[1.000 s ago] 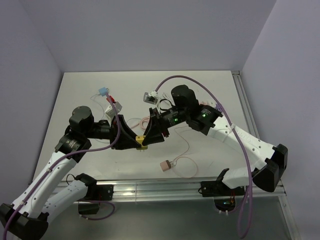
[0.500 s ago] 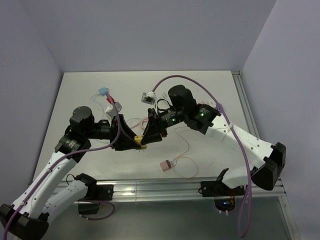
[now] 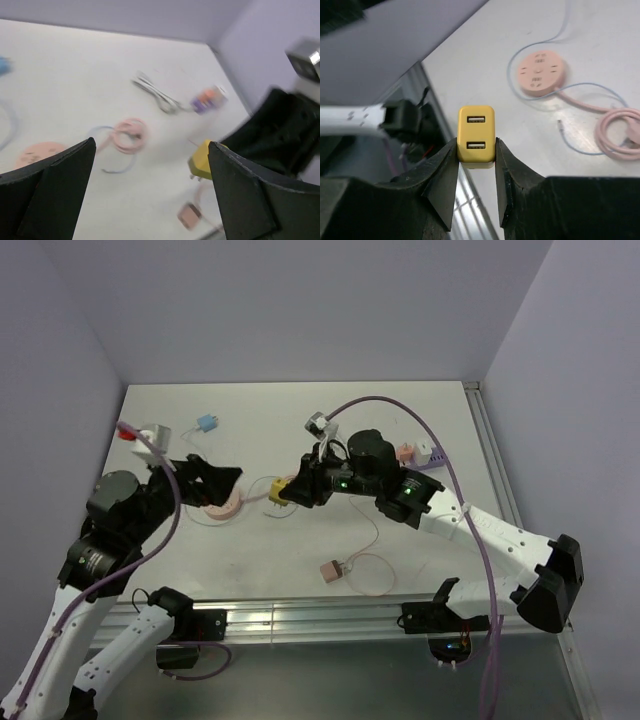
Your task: Insert the plug
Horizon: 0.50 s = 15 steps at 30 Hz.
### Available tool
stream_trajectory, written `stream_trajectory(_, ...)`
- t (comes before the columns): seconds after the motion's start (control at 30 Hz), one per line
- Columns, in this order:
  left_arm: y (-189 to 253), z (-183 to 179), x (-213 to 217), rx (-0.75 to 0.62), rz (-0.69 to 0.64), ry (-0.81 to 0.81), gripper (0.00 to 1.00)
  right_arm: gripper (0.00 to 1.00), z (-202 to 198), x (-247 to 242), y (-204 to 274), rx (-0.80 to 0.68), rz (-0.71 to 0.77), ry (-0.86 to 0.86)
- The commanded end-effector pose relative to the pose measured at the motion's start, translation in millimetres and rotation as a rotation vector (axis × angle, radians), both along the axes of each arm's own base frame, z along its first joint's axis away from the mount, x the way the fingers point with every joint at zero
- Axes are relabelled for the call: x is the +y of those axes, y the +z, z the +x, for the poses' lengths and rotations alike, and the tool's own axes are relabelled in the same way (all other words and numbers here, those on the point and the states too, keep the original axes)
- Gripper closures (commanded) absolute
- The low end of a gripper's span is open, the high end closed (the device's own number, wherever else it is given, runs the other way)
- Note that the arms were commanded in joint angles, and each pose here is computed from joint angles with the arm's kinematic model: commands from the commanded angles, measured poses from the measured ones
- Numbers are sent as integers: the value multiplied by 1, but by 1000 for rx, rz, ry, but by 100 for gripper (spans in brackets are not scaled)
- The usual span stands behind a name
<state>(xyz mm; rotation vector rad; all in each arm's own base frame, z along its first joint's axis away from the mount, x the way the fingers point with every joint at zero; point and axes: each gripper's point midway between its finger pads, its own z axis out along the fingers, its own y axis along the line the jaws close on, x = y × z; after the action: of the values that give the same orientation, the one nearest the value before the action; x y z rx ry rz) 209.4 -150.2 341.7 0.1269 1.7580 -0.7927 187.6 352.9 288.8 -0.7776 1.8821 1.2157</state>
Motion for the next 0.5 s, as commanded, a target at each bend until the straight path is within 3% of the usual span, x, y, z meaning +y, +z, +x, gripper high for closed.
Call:
stream_trajectory(0.0, -7, 21, 92, 49, 65, 538, 1, 100, 50, 4, 11, -104, 97, -273)
stream_trajectory(0.2, 5, 10, 103, -18, 41, 561, 1, 100, 87, 27, -8, -178, 122, -441)
stream_trajectory(0.47, 7, 2, 100, -43, 29, 524, 0, 100, 96, 100, -32, -301, 88, -446)
